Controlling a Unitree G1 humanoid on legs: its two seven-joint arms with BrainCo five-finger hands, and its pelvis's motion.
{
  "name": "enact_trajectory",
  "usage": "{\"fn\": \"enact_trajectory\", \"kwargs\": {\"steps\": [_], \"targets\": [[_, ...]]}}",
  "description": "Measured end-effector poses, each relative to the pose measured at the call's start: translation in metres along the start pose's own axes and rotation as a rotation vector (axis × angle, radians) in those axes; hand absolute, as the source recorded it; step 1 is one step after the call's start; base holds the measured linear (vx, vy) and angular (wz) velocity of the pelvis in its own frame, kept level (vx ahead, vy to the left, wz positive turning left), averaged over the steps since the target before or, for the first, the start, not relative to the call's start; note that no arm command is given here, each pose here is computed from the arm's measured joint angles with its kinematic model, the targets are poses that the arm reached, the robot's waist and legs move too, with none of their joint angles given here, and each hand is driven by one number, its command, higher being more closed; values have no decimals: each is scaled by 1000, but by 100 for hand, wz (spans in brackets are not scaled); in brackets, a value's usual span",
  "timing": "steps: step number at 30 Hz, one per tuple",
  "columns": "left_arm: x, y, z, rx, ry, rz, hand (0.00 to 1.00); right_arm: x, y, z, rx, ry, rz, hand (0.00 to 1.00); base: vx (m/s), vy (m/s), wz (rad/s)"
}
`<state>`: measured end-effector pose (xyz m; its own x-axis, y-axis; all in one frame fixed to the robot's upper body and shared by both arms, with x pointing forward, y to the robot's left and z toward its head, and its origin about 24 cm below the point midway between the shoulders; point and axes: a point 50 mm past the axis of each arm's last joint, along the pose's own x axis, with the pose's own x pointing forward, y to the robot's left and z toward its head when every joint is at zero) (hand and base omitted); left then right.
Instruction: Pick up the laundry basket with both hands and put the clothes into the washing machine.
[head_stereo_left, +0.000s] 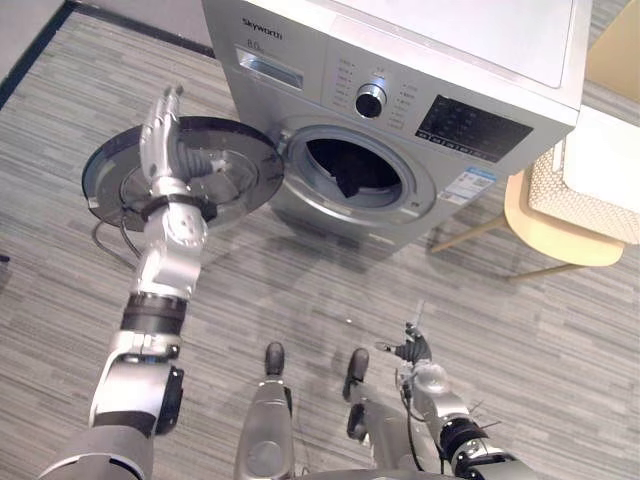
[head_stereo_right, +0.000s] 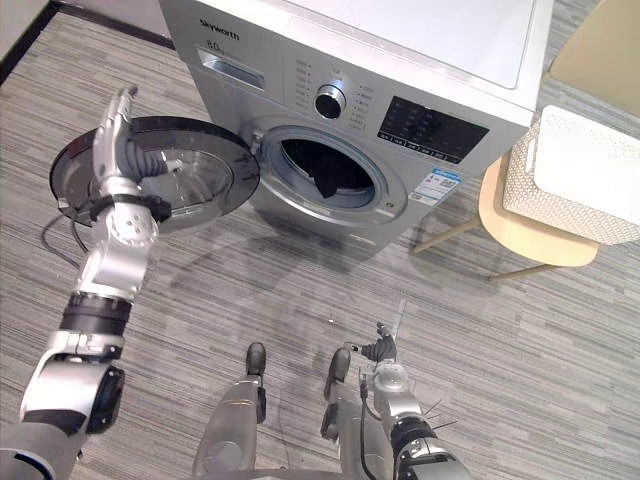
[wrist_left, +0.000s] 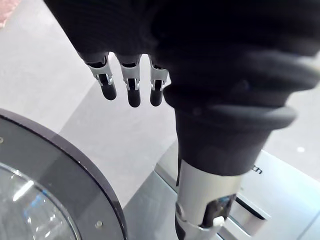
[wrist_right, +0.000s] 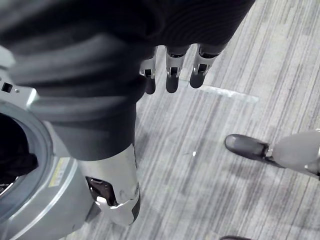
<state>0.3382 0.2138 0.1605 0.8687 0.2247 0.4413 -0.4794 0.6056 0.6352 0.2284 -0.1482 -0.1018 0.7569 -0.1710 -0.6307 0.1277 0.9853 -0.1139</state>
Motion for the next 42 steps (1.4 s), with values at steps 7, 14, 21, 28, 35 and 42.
{"fn": "enact_trajectory", "kwargs": {"steps": [7, 14, 21, 28, 35, 42], "targets": [[-32, -9, -5, -112, 26, -12, 0, -1, -4, -6, -30, 24, -15, 0, 54, 28, 8], [-4, 22, -22, 58, 47, 75, 0, -3, -10, -14, -36, 40, -29, 0, -3, -6, 3], [55, 75, -19, 242, 100, 279, 0, -7, -8, -14, -34, 2, -23, 0, 11, -4, 1], [91, 111, 5, 264, 98, 381, 0, -4, -4, 13, 8, -107, -15, 0, -45, -15, -8], [105, 118, 18, 294, 91, 325, 0, -2, -4, 26, 23, -147, -29, 0, -87, -11, -9], [107, 104, 10, 269, 125, 227, 0, 7, -5, 67, 28, -242, -29, 0, -2, 6, -2]]}}
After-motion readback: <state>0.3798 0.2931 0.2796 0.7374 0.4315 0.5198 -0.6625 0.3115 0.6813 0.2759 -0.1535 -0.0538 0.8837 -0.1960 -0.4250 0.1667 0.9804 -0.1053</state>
